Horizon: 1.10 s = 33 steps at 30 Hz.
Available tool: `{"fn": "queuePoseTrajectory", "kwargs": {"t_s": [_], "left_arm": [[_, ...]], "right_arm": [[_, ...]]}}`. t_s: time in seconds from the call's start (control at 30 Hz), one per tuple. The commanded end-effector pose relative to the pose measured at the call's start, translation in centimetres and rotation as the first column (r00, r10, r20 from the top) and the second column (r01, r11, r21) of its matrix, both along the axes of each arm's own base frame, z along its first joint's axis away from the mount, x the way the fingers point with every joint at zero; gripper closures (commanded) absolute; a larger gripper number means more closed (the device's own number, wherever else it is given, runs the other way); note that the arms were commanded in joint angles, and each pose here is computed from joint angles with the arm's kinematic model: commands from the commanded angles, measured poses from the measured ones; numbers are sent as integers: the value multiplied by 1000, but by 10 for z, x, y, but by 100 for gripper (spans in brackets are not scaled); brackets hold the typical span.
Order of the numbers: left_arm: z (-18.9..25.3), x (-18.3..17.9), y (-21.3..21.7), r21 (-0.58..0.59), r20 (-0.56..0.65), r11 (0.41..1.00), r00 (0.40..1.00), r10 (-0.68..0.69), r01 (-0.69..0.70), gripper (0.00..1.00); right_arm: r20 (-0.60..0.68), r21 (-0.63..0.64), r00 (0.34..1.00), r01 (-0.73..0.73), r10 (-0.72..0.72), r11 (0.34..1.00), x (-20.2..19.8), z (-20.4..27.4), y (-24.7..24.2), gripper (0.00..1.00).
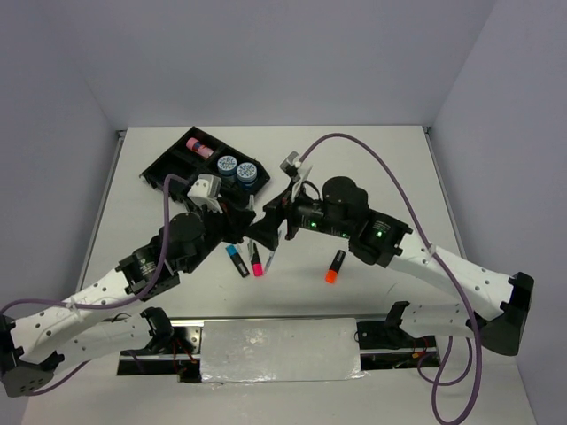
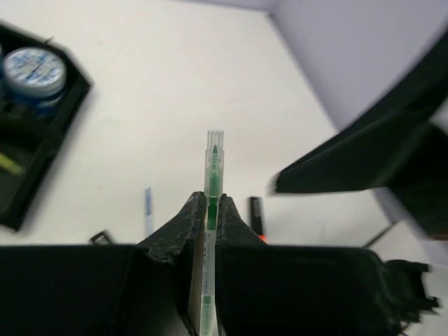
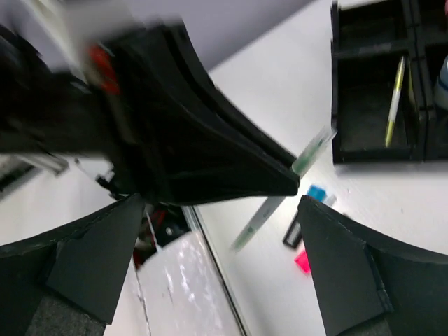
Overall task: Sort the stationery into containers
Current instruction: Place the pen in the storage box.
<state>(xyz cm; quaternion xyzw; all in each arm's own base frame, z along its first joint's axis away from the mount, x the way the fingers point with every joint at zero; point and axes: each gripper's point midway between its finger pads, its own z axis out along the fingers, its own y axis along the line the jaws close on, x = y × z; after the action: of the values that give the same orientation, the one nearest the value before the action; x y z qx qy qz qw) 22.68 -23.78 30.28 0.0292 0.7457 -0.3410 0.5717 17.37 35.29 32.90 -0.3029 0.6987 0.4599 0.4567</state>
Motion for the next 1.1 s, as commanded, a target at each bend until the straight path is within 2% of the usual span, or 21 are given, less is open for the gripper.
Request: {"fn": "queuePoseTrajectory", "kwargs": {"t_s": [0.0,0.2,0.27,0.3,0.33,0.4,0.43,0.5,0.53,0.73,0.93,1.07], "left_arm": [[-23,15,30,46,-83,979,976,200,-197,100],[-23,47,54,58,-70,928,926,372,-368,100],[-33,72,78,98,-79,879,877,474,-467,100],[-31,83,84,88,-78,870,867,492,-486,100],[-32,99,105,88,-79,836,833,547,-541,100],[-43,121,117,94,-114,810,802,586,-578,100],[-49,136,133,91,-124,778,768,628,-621,100],[-51,150,139,63,-137,770,759,637,-635,100],[-41,163,143,4,-116,761,756,645,-649,100],[-64,208,141,-5,-118,745,740,662,-667,100],[-93,220,157,25,-119,694,687,717,-719,100],[-98,228,160,7,-112,699,694,711,-715,100]], "right_arm": [[92,199,995,18,-37,980,4,65,-10,0],[63,197,983,159,-174,968,29,46,-48,0],[44,180,969,232,-243,956,40,32,-62,0],[26,149,962,265,-272,953,42,22,-69,0],[26,144,951,301,-307,943,44,19,-77,0],[34,137,948,310,-317,941,41,17,-84,0],[30,124,948,312,-318,942,40,10,-86,0],[33,123,948,311,-317,943,36,7,-90,0],[27,111,948,312,-316,944,35,-1,-91,0],[11,88,957,286,-288,954,25,-20,-94,0],[26,106,959,278,-282,955,17,-21,-101,0],[34,111,963,264,-269,958,14,-18,-101,0]]}}
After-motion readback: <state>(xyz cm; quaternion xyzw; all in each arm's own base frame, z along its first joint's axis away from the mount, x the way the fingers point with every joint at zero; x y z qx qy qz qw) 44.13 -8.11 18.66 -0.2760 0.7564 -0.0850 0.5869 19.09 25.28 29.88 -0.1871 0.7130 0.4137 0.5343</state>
